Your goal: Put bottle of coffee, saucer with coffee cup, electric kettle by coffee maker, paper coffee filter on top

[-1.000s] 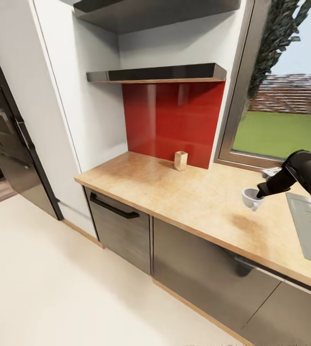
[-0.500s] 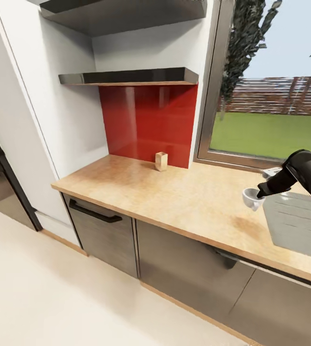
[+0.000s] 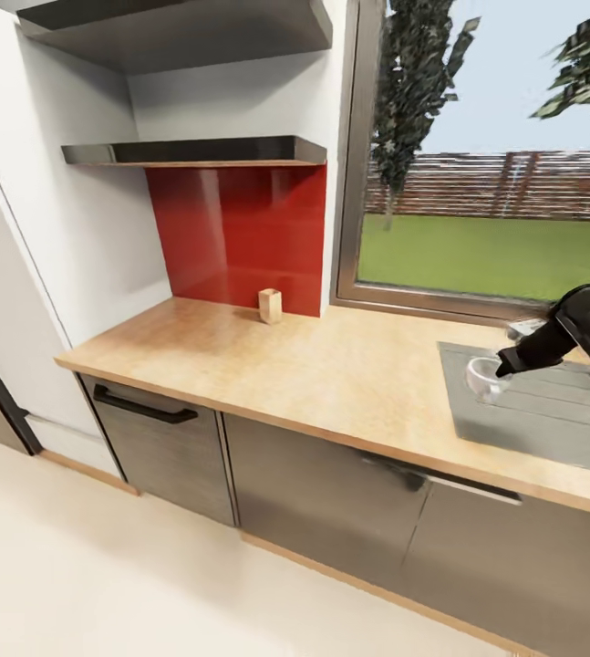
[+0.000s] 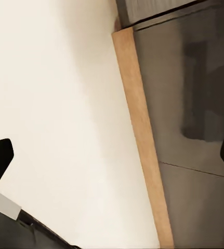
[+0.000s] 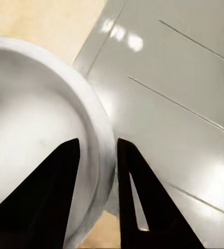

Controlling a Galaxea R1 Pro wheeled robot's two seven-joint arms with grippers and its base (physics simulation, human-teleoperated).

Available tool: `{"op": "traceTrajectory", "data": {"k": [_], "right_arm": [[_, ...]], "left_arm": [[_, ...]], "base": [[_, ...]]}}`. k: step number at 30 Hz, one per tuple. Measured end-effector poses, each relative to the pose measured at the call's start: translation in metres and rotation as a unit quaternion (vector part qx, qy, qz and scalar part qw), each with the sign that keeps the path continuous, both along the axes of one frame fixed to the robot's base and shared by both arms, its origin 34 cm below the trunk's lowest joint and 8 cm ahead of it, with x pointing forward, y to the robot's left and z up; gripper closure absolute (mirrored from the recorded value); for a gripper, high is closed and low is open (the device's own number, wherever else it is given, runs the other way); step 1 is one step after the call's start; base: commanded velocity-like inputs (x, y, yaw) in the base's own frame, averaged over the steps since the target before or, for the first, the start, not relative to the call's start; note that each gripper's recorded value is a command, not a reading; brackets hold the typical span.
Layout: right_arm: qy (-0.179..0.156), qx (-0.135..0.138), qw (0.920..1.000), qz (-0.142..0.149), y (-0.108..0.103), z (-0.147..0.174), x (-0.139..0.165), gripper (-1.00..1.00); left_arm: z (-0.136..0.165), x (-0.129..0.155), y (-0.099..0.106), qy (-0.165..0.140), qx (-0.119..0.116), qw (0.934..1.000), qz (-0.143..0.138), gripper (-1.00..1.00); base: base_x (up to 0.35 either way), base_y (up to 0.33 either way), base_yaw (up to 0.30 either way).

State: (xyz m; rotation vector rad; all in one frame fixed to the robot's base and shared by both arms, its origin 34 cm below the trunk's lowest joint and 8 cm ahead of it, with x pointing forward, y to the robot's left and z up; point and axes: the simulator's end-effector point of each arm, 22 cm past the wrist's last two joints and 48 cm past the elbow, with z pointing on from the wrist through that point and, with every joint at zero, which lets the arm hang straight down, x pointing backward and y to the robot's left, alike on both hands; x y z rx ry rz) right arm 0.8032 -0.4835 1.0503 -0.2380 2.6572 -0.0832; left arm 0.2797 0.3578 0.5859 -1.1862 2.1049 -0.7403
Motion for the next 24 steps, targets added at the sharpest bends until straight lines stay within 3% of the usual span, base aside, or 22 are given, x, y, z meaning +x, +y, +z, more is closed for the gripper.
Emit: {"op": "traceTrajectory", "data": {"k": [3, 8, 15, 24], "right_arm": [[-0.002, 0.029, 0.9996, 0.007, -0.005, 0.009, -0.009, 1.0], [-0.023, 0.029, 0.9993, 0.009, -0.026, 0.032, -0.018, 1.0], [-0.022, 0.054, 0.9981, 0.018, -0.021, 0.037, -0.024, 1.0], [-0.024, 0.057, 0.998, 0.017, -0.023, 0.04, -0.027, 1.0]], "left_arm": [[0.0, 0.0, 0.0, -0.001, 0.0, 1.0, 0.0, -1.0], [0.0, 0.0, 0.0, -0.001, 0.001, 1.0, 0.0, -1.0], [0.001, 0.002, 0.0, -0.003, 0.001, 1.0, 0.0, -1.0], [0.001, 0.003, 0.0, -0.005, 0.0, 1.0, -0.001, -1.0]], "base": [[-0.244, -0.187, -0.023], [-0.156, -0.119, -0.023], [-0.036, -0.009, -0.183], [-0.288, 0.0, -0.123]]}}
